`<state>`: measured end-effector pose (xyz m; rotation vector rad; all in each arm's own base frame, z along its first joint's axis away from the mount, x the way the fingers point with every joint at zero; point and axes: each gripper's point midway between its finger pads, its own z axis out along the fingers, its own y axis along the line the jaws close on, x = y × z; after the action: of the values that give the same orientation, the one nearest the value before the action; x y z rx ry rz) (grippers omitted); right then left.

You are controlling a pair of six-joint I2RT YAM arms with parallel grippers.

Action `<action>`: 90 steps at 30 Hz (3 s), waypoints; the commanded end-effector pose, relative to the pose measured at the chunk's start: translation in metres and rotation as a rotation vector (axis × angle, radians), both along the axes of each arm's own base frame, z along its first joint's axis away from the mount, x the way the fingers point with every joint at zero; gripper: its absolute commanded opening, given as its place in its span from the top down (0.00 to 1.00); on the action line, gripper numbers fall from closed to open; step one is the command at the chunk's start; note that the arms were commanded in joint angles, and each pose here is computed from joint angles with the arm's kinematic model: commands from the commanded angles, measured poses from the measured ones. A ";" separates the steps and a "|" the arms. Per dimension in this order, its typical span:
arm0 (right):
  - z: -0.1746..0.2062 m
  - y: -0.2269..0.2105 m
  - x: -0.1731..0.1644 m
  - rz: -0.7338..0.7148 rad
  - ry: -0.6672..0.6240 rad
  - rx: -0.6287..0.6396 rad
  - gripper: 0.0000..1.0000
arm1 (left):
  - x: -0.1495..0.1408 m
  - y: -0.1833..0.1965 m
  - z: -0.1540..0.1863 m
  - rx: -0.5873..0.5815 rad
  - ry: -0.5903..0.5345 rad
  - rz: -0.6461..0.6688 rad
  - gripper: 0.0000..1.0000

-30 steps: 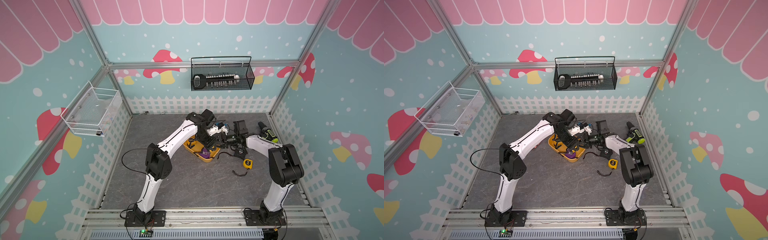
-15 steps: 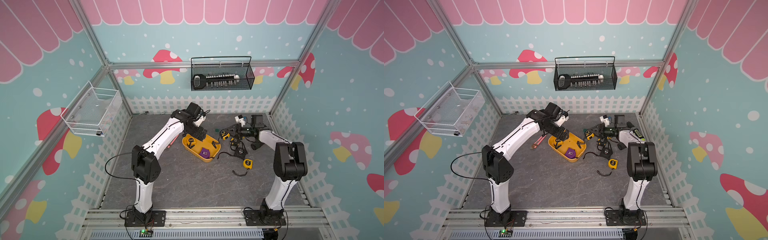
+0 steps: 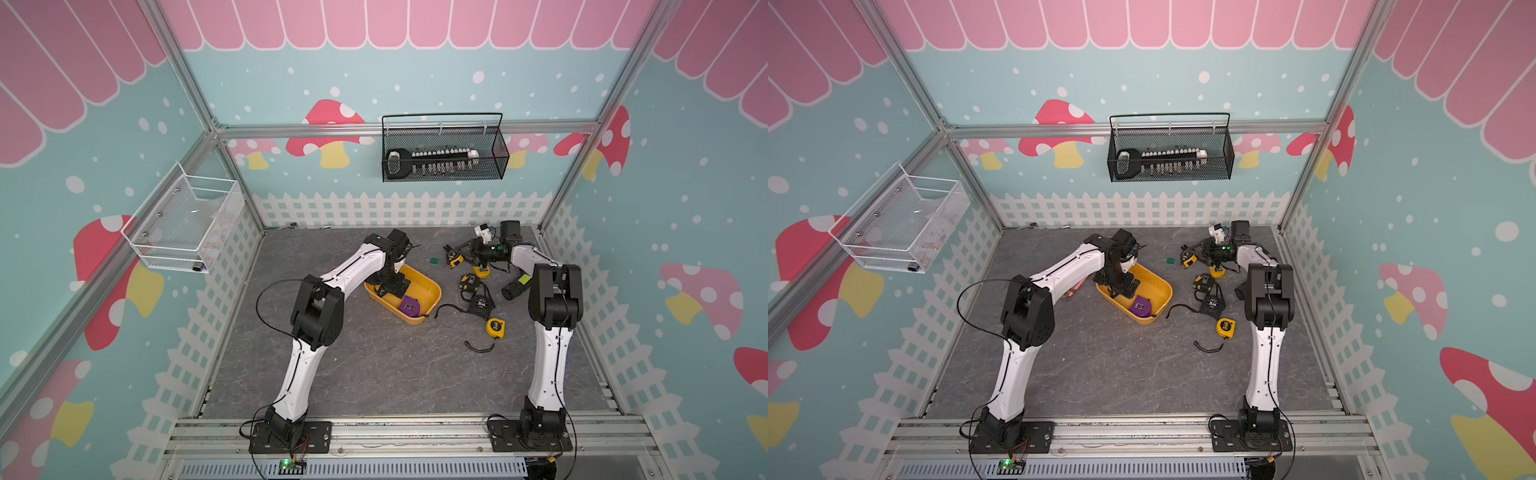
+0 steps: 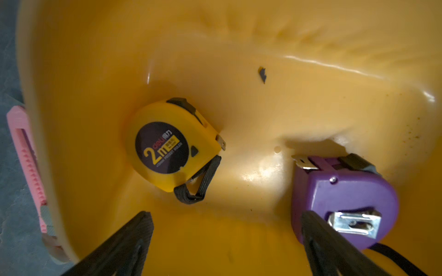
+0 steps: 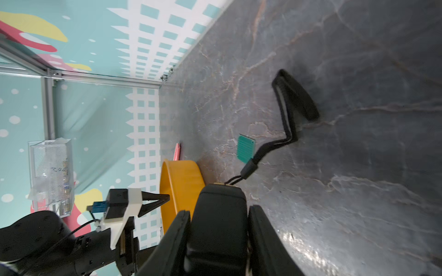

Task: Take the tape measure out of the storage box
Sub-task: Place the tape measure at the center of the board, then pick up the tape measure from the storage box.

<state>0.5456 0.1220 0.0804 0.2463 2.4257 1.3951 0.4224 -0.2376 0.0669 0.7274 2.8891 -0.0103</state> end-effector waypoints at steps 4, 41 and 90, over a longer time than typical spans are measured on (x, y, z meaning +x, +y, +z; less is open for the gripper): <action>-0.023 0.007 -0.014 0.026 0.044 -0.060 0.68 | 0.015 0.011 0.002 0.047 -0.026 0.098 0.01; 0.086 -0.003 -0.126 0.088 -0.171 -0.344 0.01 | 0.048 -0.005 -0.016 0.118 -0.118 0.052 0.01; 0.113 0.131 -0.144 0.372 -0.102 0.177 0.11 | -0.031 -0.063 0.125 -0.376 -0.182 -0.253 0.58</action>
<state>0.3980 0.2361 0.1814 -0.2254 2.4039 1.6442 0.3993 -0.2900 0.1776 0.9038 2.5588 -0.4110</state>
